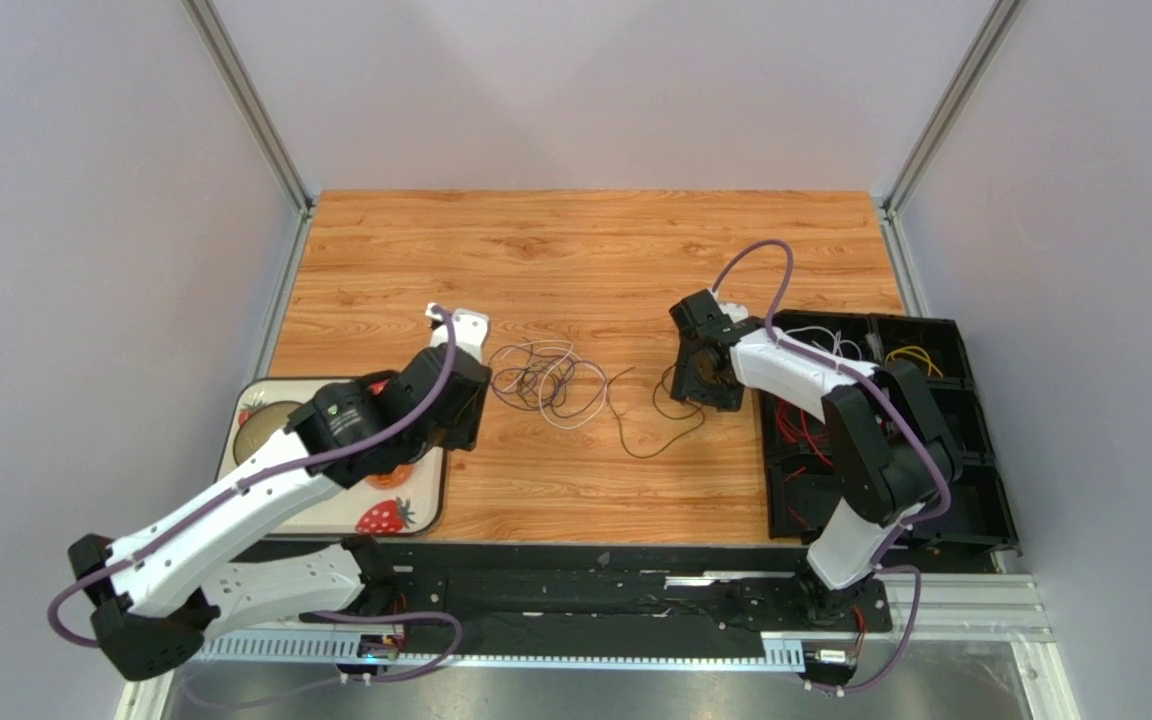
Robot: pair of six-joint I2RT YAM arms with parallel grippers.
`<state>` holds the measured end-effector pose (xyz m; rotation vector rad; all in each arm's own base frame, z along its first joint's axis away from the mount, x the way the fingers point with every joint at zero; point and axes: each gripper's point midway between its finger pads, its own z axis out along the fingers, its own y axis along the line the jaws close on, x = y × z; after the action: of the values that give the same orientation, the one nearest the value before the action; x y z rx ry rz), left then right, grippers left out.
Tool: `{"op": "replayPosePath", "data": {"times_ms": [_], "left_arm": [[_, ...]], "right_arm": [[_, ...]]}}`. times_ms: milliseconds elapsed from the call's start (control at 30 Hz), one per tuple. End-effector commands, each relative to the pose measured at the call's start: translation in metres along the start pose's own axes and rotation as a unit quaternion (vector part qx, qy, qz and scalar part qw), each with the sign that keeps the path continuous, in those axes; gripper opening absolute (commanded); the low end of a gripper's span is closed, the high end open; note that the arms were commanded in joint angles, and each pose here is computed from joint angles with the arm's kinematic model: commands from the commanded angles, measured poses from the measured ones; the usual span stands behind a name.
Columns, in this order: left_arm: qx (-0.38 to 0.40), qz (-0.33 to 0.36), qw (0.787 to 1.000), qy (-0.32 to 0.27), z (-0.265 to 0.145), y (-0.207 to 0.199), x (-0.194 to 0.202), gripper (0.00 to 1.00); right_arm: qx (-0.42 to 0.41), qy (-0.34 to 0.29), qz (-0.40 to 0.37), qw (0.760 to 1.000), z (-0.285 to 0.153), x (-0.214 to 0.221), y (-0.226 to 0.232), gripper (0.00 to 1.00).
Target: Untangle the cables
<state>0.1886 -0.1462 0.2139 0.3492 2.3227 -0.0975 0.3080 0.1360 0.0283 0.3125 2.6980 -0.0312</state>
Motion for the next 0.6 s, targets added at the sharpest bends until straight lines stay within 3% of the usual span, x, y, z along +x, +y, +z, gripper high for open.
{"op": "replayPosePath", "data": {"times_ms": [0, 133, 300, 467, 567], "left_arm": [[-0.039, -0.002, 0.999, -0.027, -0.011, 0.032, 0.011, 0.50], [-0.021, -0.011, 0.998, -0.058, -0.019, 0.033, 0.005, 0.52], [-0.029, -0.014, 0.998, -0.058, -0.019, 0.036, 0.005, 0.52], [-0.029, -0.018, 0.997, -0.063, -0.021, 0.037, 0.005, 0.52], [-0.028, -0.019, 0.997, -0.066, -0.022, 0.037, 0.004, 0.52]], "right_arm": [[0.010, -0.026, 0.005, 1.000, 0.007, -0.018, 0.013, 0.54], [0.022, -0.020, 0.004, 1.000, 0.011, -0.017, 0.011, 0.47], [0.040, -0.007, 0.000, 0.999, 0.016, -0.002, -0.001, 0.30], [0.037, 0.004, 0.003, 0.999, 0.017, 0.018, -0.007, 0.21], [0.036, 0.013, 0.000, 0.999, 0.021, 0.031, -0.008, 0.10]]}}
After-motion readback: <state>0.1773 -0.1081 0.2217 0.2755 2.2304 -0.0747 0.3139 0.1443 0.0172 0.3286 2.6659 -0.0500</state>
